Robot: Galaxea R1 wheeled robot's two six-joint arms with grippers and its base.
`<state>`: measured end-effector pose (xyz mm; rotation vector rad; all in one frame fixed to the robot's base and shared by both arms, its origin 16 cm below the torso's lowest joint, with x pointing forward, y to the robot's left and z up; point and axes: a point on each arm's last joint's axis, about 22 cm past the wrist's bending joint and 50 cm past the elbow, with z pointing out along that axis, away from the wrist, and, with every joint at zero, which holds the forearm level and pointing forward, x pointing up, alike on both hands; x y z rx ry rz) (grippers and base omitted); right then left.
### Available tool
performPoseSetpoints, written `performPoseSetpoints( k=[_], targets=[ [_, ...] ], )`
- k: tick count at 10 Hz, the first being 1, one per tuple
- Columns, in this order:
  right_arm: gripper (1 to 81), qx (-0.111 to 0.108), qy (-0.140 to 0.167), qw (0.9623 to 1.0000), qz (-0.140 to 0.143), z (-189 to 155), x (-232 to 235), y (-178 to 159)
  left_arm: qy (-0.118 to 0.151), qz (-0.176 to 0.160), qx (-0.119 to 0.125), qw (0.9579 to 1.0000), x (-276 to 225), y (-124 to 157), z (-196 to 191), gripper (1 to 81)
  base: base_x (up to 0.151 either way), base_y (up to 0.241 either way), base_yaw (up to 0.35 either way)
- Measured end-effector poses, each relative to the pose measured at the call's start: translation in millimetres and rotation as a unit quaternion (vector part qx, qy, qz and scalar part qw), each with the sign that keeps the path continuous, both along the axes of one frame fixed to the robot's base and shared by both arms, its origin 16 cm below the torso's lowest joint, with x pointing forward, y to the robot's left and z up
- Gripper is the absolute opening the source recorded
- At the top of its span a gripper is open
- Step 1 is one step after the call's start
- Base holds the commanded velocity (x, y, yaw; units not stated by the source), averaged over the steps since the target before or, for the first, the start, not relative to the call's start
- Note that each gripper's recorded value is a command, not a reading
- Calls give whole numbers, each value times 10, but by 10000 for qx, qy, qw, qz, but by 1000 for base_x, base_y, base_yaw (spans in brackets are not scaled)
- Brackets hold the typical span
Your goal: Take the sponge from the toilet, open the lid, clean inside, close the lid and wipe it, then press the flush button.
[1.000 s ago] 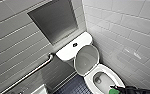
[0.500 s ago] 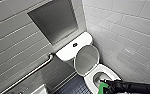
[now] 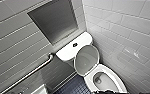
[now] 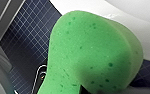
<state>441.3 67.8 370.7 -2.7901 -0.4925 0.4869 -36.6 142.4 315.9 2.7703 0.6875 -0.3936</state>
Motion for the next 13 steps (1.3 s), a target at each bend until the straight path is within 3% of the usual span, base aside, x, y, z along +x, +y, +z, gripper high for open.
performPoseSetpoints(
  k=[5, 8, 11, 13],
  targets=[
    [10, -521, 171, 9985, -15, -471, -531, -348, -51, 10, 18, 10000, 27, 9, -9, 811, 0, 0, 0],
    [10, -631, 264, 9976, -52, -768, -762, -560, -48, 9, 23, 10000, 22, 18, -8, 811, 0, 0, 0],
    [10, -586, 352, 9977, -19, -997, -994, -732, -44, 4, 31, 10000, 14, 33, -6, 811, 0, 0, 0],
    [10, -713, 354, 9968, -24, -1250, -1085, -1020, -46, 4, 31, 10000, 16, 33, -7, 811, 0, 0, 0]
  ],
)
